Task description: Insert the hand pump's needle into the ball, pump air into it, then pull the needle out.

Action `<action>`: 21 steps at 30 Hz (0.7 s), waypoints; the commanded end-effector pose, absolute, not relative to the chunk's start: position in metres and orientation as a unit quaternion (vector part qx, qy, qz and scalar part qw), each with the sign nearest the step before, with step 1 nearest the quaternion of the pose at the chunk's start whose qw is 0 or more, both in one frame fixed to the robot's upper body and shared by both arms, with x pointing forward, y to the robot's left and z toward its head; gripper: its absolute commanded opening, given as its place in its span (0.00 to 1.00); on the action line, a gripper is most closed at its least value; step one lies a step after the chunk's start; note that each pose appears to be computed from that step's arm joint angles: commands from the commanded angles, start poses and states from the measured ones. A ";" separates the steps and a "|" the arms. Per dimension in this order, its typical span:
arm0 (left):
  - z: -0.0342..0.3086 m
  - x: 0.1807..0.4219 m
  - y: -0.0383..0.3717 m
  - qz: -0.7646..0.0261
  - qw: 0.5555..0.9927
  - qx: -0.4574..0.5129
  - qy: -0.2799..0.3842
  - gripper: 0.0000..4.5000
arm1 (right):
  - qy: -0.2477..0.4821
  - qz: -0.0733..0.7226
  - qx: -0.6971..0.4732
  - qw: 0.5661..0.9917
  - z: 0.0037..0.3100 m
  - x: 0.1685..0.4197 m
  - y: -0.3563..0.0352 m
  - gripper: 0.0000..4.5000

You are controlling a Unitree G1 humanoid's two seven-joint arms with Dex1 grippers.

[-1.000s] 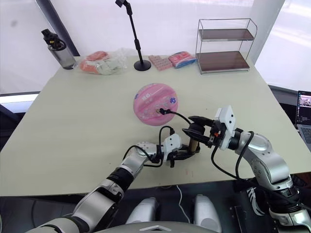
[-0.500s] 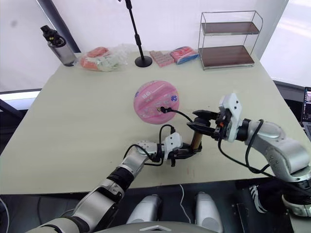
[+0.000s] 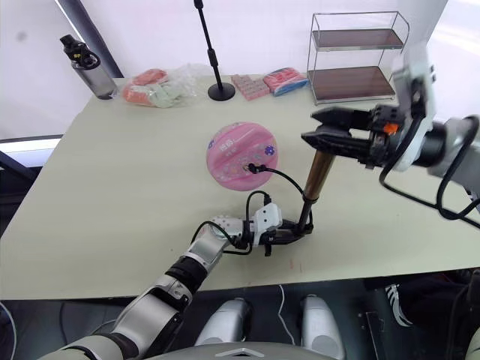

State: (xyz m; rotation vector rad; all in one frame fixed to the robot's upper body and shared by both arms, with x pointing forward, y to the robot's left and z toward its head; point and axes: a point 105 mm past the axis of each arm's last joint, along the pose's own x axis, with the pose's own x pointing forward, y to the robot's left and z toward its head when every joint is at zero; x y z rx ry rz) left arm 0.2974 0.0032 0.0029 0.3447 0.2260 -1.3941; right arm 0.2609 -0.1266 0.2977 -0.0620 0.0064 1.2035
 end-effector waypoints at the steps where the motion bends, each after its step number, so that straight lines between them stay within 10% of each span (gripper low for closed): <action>1: -0.048 0.277 0.031 -0.623 0.733 0.165 0.216 0.24 | -0.095 0.548 -0.040 0.830 0.350 0.249 -0.139 0.45; 21: -0.048 0.277 0.032 -0.624 0.733 0.170 0.213 0.24 | 0.062 0.538 -0.060 0.838 0.194 0.277 -0.125 0.45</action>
